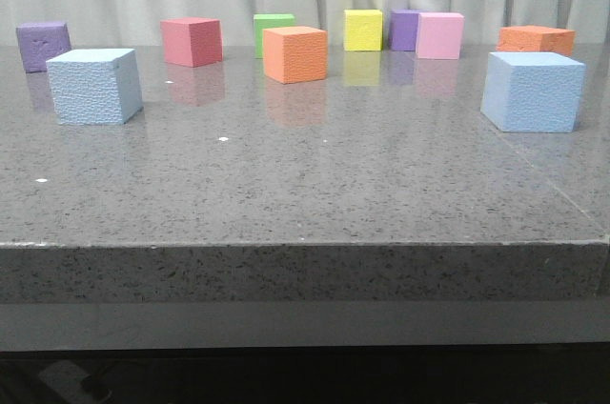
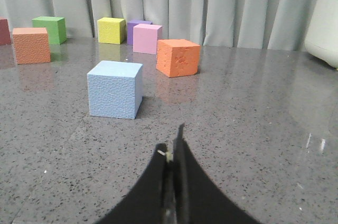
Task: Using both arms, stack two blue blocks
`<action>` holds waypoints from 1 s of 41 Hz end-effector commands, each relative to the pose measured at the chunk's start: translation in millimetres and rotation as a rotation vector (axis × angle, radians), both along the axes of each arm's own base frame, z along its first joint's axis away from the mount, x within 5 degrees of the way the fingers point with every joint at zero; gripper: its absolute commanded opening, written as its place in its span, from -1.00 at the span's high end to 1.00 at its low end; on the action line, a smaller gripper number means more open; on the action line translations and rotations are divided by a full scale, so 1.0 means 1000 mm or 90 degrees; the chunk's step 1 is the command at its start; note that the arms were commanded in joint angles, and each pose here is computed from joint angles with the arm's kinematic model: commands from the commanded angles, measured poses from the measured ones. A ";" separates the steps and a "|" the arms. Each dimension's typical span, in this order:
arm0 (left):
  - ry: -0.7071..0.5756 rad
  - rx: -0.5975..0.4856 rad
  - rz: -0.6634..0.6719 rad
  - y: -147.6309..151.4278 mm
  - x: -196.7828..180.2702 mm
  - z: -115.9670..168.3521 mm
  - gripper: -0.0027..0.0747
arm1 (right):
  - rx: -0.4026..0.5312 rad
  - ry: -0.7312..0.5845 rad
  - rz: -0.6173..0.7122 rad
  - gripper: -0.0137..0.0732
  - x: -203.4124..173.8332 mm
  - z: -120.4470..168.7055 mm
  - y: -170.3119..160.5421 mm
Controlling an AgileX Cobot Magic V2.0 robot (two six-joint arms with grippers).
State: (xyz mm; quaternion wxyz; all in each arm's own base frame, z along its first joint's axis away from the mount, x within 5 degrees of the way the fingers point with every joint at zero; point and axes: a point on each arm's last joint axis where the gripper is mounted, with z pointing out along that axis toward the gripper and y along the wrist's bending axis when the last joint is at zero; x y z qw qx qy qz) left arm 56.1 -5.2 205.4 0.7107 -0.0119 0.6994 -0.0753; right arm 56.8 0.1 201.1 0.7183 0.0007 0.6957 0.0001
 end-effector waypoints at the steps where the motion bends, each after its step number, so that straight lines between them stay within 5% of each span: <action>1: -0.058 -0.010 0.000 0.000 -0.002 0.007 0.98 | -0.006 -0.064 -0.009 0.97 -0.002 0.010 -0.001; 33: -0.062 -0.007 0.001 0.001 -0.002 0.008 0.98 | -0.006 -0.082 -0.012 0.97 -0.003 0.013 -0.002; 41: -0.108 -0.033 0.001 0.001 -0.006 0.027 0.98 | 0.015 -0.114 -0.013 0.97 -0.006 0.027 -0.002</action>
